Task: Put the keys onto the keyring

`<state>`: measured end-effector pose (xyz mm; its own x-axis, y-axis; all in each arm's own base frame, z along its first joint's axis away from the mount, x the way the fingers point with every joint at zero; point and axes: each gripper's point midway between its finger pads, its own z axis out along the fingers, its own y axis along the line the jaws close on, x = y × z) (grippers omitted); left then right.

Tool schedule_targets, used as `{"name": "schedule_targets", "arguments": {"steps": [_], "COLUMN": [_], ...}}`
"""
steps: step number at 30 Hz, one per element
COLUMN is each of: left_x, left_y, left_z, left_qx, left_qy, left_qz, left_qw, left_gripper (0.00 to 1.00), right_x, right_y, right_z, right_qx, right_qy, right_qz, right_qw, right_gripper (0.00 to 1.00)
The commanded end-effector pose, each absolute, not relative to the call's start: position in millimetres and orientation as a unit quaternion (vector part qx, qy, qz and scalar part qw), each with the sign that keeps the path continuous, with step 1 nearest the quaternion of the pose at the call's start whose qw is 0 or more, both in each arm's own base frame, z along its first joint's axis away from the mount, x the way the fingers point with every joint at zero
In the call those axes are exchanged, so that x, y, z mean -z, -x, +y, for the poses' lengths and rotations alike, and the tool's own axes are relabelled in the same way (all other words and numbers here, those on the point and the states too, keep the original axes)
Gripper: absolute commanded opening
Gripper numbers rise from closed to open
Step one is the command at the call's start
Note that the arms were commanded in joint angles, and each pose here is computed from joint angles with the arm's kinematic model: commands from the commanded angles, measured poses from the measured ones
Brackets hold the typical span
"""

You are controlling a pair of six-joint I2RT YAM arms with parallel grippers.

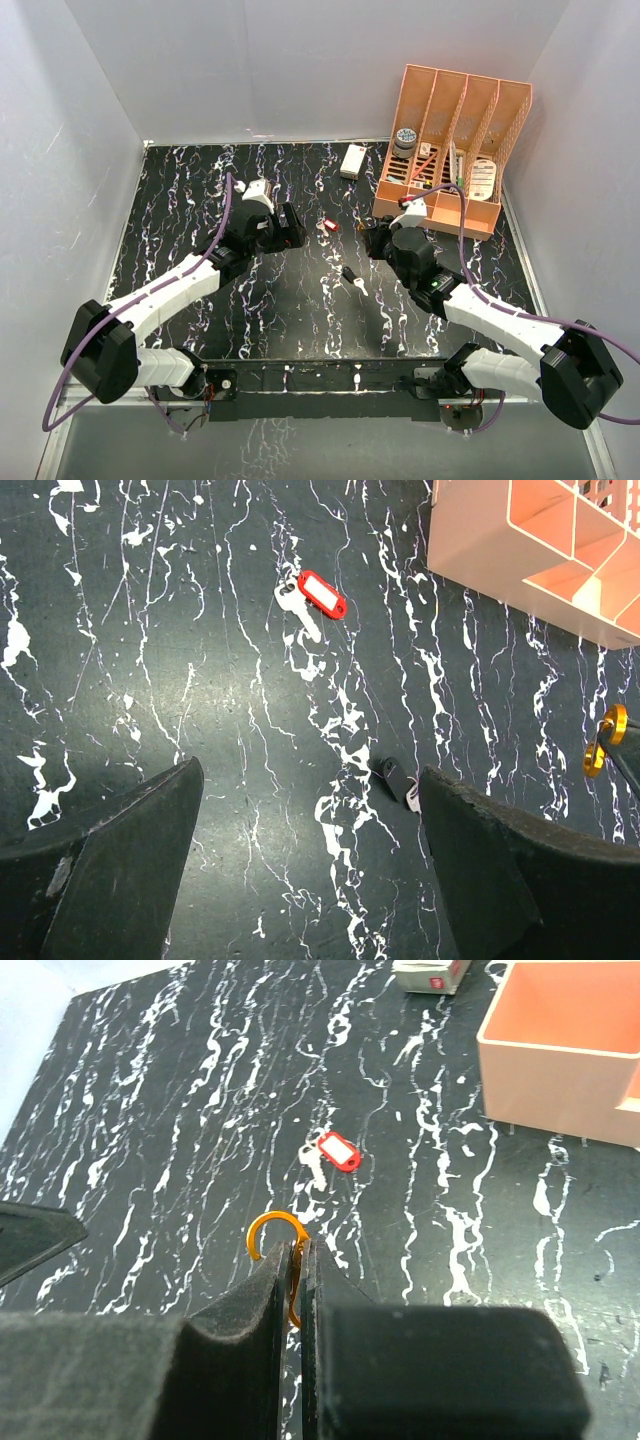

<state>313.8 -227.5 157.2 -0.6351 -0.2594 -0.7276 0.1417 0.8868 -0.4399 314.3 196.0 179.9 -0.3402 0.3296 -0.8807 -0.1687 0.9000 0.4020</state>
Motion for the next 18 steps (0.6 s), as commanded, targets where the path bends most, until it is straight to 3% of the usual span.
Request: {"name": "schedule_targets", "arguments": {"steps": [1, 6, 18], "left_x": [-183, -188, -194], "left_y": [-316, -313, -310], "left_z": [-224, -219, -214], "left_qx": [0.239, 0.238, 0.237], "left_qy": [0.039, 0.043, 0.046], "left_qz": [0.857, 0.854, 0.849], "left_qw": [0.454, 0.462, 0.469], "left_gripper": [0.87, 0.87, 0.87], "right_x": [-229, -238, -234], "right_y": [-317, -310, -313], "right_z": [223, 245, 253], "right_qx": [-0.299, -0.355, -0.364], "right_qy": [-0.026, -0.001, 0.003], "right_qz": [0.743, 0.73, 0.734], "right_qw": [0.598, 0.584, 0.573], "right_gripper": [0.0, 0.0, 0.0]}}
